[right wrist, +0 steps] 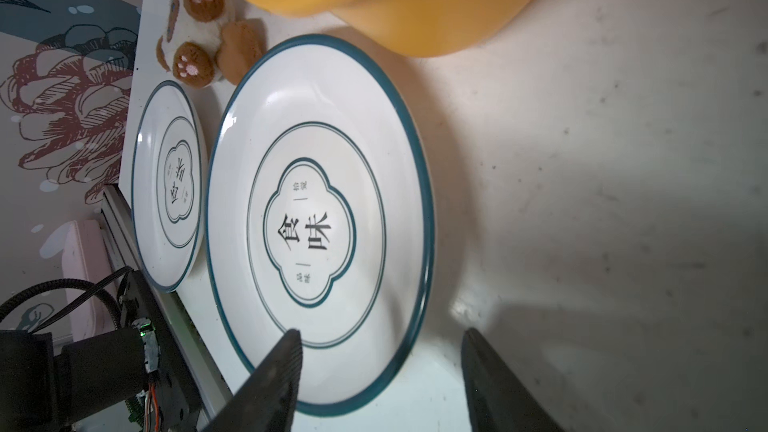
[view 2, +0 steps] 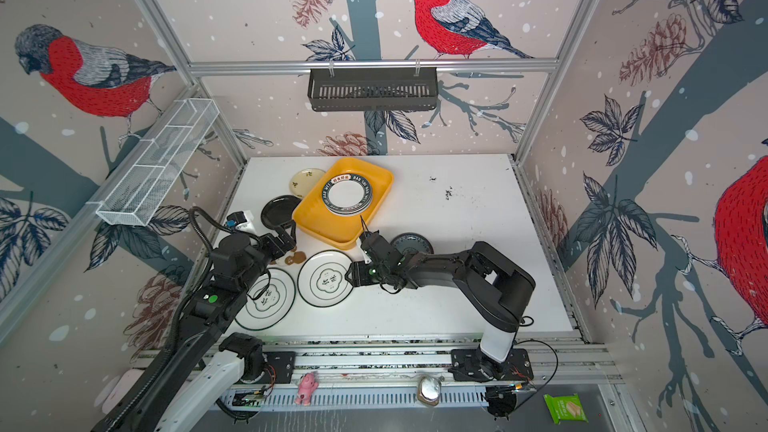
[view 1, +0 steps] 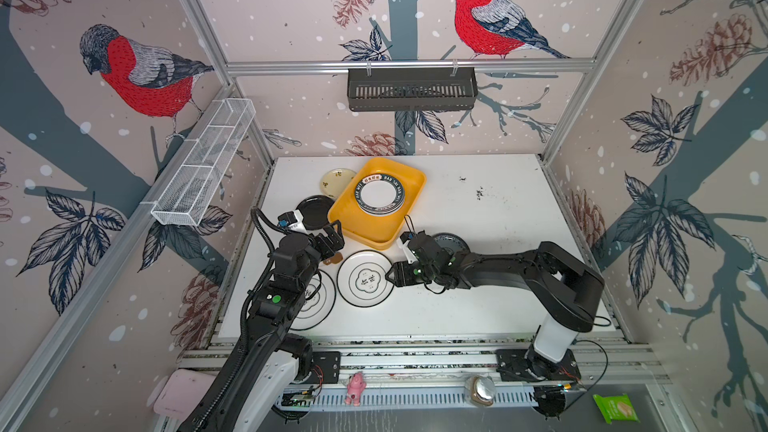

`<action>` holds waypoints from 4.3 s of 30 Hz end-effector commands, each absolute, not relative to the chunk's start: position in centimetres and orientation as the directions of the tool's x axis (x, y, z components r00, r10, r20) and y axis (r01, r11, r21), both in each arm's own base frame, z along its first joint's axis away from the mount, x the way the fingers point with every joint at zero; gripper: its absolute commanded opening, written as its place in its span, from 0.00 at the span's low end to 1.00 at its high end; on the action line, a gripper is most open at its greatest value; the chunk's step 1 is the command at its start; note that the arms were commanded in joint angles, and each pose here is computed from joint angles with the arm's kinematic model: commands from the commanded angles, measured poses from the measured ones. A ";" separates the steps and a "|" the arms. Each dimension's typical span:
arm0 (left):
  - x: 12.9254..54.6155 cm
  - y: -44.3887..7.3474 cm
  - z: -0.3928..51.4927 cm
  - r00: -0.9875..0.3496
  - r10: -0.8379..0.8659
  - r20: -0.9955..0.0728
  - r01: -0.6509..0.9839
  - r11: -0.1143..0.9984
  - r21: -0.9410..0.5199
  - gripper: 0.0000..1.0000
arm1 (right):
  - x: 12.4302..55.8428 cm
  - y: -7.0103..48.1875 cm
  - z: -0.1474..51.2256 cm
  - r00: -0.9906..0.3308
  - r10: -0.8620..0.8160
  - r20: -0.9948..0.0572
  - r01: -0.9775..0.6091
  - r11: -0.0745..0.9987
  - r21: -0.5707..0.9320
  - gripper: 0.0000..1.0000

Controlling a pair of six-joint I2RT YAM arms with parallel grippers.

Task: Place the plates into the plastic bin on the countertop
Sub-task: 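Reach the right gripper to the white character plate nearest the robot, then grasp the white character plate rim with the right gripper and lift upright, then carry the plate toward the left gripper, which grasps its rim, then lower the white plate into the yellow bin with left while right withdraws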

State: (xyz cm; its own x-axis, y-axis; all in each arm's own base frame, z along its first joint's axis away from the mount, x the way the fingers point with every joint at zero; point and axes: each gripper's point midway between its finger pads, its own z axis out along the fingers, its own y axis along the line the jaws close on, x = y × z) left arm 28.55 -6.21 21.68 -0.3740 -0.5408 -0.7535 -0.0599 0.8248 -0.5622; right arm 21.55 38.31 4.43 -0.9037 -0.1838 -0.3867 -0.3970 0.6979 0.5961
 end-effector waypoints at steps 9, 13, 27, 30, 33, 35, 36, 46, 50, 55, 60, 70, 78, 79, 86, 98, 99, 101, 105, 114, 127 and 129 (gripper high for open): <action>27.6 -4.6 22.3 -0.320 -0.555 -0.768 -0.115 0.827 -0.550 0.96 | 22.8 38.9 2.9 -0.934 -0.117 -0.338 -0.313 0.726 0.613 0.43; 27.2 -4.1 23.2 -0.291 -0.554 -0.780 -0.114 0.830 -0.546 0.96 | 22.9 38.7 2.5 -0.940 -0.107 -0.325 -0.296 0.729 0.617 0.34; 27.6 -4.3 23.2 -0.302 -0.544 -0.783 -0.109 0.836 -0.538 0.96 | 23.9 37.6 3.4 -0.944 -0.035 -0.329 -0.248 0.734 0.632 0.05; 27.9 -4.6 23.1 -0.309 -0.546 -0.779 -0.105 0.833 -0.543 0.96 | 24.5 36.6 4.8 -0.943 0.021 -0.333 -0.217 0.722 0.657 0.03; 28.2 -4.9 23.2 -0.311 -0.549 -0.776 -0.094 0.830 -0.550 0.96 | 24.8 35.6 6.6 -0.937 0.059 -0.345 -0.204 0.710 0.674 0.02; 28.5 -5.1 23.3 -0.314 -0.549 -0.775 -0.089 0.829 -0.552 0.96 | 24.9 34.5 7.2 -0.937 0.073 -0.342 -0.185 0.726 0.662 0.02; 28.6 -5.2 23.3 -0.317 -0.548 -0.774 -0.086 0.830 -0.552 0.96 | 24.9 33.9 7.4 -0.936 0.076 -0.344 -0.179 0.739 0.649 0.02; 30.8 -7.9 24.1 -0.375 -0.508 -0.775 0.028 0.830 -0.558 0.96 | 25.7 26.7 11.8 -0.890 0.200 -0.409 -0.096 0.795 0.598 0.02; 32.1 -9.6 24.6 -0.411 -0.480 -0.775 0.091 0.824 -0.559 0.96 | 26.7 24.1 15.5 -0.835 0.272 -0.479 -0.092 0.789 0.607 0.02; 33.4 -12.9 25.7 -0.469 -0.427 -0.773 0.241 0.780 -0.577 0.96 | 28.0 21.4 20.0 -0.736 0.353 -0.577 -0.130 0.763 0.633 0.02; 34.3 -16.5 26.2 -0.547 -0.357 -0.757 0.368 0.710 -0.600 0.96 | 29.6 18.8 23.3 -0.655 0.418 -0.630 -0.141 0.751 0.645 0.01; 34.5 -23.9 27.7 -0.636 -0.216 -0.741 0.589 0.485 -0.647 0.96 | 32.6 17.4 27.3 -0.571 0.464 -0.677 -0.229 0.703 0.674 0.01; 36.1 -28.0 25.3 -0.711 -0.114 -0.694 0.575 0.473 -0.667 0.92 | 33.4 18.2 28.6 -0.567 0.455 -0.687 -0.324 0.643 0.694 0.01; 36.3 -28.5 25.2 -0.714 -0.110 -0.691 0.575 0.472 -0.669 0.90 | 33.3 18.4 28.8 -0.566 0.451 -0.690 -0.339 0.635 0.694 0.01; 36.7 -30.3 25.6 -0.742 -0.116 -0.661 0.581 0.380 -0.719 0.60 | 32.9 19.0 28.5 -0.569 0.447 -0.691 -0.384 0.599 0.703 0.01; 37.5 -31.1 25.0 -0.787 -0.130 -0.604 0.536 0.342 -0.772 0.13 | 33.6 19.1 28.4 -0.554 0.471 -0.687 -0.396 0.577 0.715 0.01; 37.6 -31.1 25.0 -0.788 -0.133 -0.601 0.532 0.343 -0.774 0.11 | 33.7 19.3 28.4 -0.555 0.472 -0.685 -0.399 0.571 0.717 0.01; 37.8 -31.1 24.9 -0.793 -0.138 -0.594 0.522 0.351 -0.778 0.09 | 33.8 19.4 28.4 -0.556 0.471 -0.684 -0.403 0.567 0.718 0.08; 37.9 -31.0 25.0 -0.791 -0.141 -0.595 0.520 0.356 -0.776 0.08 | 34.3 18.9 27.9 -0.556 0.481 -0.678 -0.359 0.597 0.718 0.50; 39.3 -29.2 24.7 -0.796 -0.209 -0.568 0.466 0.388 -0.795 0.07 | 33.0 18.2 29.3 -0.522 0.482 -0.704 -0.383 0.605 0.698 0.81; 42.6 -23.5 23.6 -0.772 -0.371 -0.516 0.330 0.460 -0.824 0.06 | 31.1 19.3 31.3 -0.487 0.440 -0.754 -0.469 0.597 0.651 0.98; 43.3 -22.4 23.6 -0.765 -0.405 -0.501 0.306 0.456 -0.836 0.06 | 30.8 19.9 31.7 -0.480 0.430 -0.764 -0.497 0.585 0.641 1.00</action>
State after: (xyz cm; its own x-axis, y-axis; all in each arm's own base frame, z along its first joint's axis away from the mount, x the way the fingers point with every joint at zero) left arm 42.26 -23.30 21.87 -0.8038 -0.3537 -0.4784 0.2818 0.4818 -0.8297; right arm 31.08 19.37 30.59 -0.5137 0.4456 -0.7331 -0.4455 0.5917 0.6719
